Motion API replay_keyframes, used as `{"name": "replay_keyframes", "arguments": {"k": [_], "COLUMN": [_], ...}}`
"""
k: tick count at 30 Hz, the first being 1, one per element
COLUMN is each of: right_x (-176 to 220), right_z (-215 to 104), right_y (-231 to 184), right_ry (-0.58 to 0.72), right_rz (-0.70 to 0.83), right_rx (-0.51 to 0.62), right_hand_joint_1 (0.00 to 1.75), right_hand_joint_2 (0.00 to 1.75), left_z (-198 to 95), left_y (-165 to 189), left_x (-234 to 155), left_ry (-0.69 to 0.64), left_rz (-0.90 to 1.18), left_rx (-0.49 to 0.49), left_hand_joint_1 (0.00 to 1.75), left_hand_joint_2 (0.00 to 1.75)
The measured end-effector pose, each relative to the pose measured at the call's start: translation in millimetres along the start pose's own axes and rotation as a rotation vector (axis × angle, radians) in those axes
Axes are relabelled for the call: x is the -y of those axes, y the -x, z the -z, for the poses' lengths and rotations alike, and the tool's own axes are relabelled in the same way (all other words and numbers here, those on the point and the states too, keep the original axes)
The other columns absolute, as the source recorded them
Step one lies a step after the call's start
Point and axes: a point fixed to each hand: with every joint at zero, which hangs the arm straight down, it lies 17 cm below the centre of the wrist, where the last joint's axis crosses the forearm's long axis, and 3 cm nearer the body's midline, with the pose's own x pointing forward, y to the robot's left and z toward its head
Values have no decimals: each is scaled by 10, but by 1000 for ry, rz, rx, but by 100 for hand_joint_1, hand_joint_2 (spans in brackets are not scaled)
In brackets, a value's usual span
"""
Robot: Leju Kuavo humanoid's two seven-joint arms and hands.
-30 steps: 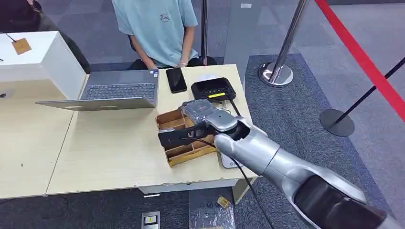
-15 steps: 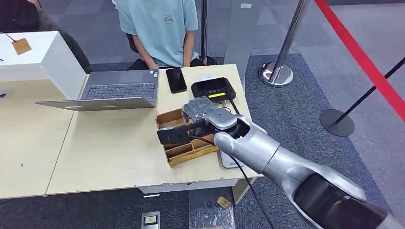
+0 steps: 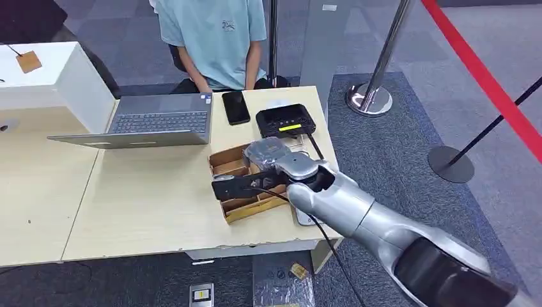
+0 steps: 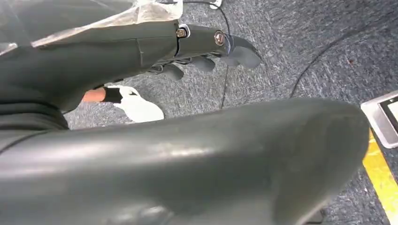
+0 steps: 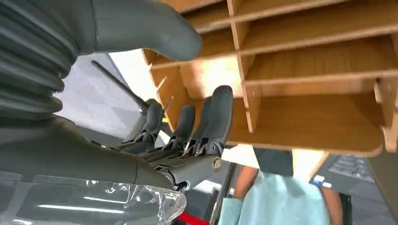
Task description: Pass the card to the sensor for recognition and then transmit it.
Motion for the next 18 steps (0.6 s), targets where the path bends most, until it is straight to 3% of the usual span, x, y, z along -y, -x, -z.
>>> {"name": "replay_keyframes", "arguments": {"k": [2, 5, 10, 12, 18], "right_x": [-60, -144, -165, -166, -173], "right_z": [-18, -43, -80, -96, -142], "right_y": [10, 32, 59, 67, 121], "right_ry": [-8, -18, -14, -15, -10], "right_rz": [5, 13, 23, 26, 29], "right_rx": [-1, -4, -5, -6, -16], "right_hand_joint_1": [120, 126, 115, 122, 108], "right_hand_joint_2": [175, 175, 175, 175, 175], "left_z": [-1, -1, -3, -4, -5], "left_y": [8, 13, 28, 31, 41], "left_x": [2, 0, 5, 6, 10], "left_ry": [0, -2, -2, -2, -1], "left_rz": [-1, -1, -2, -4, -4], "left_rx": [-1, -2, -4, -5, -7], "left_hand_joint_1": [0, 0, 0, 0, 0], "left_hand_joint_2": [0, 0, 0, 0, 0]}}
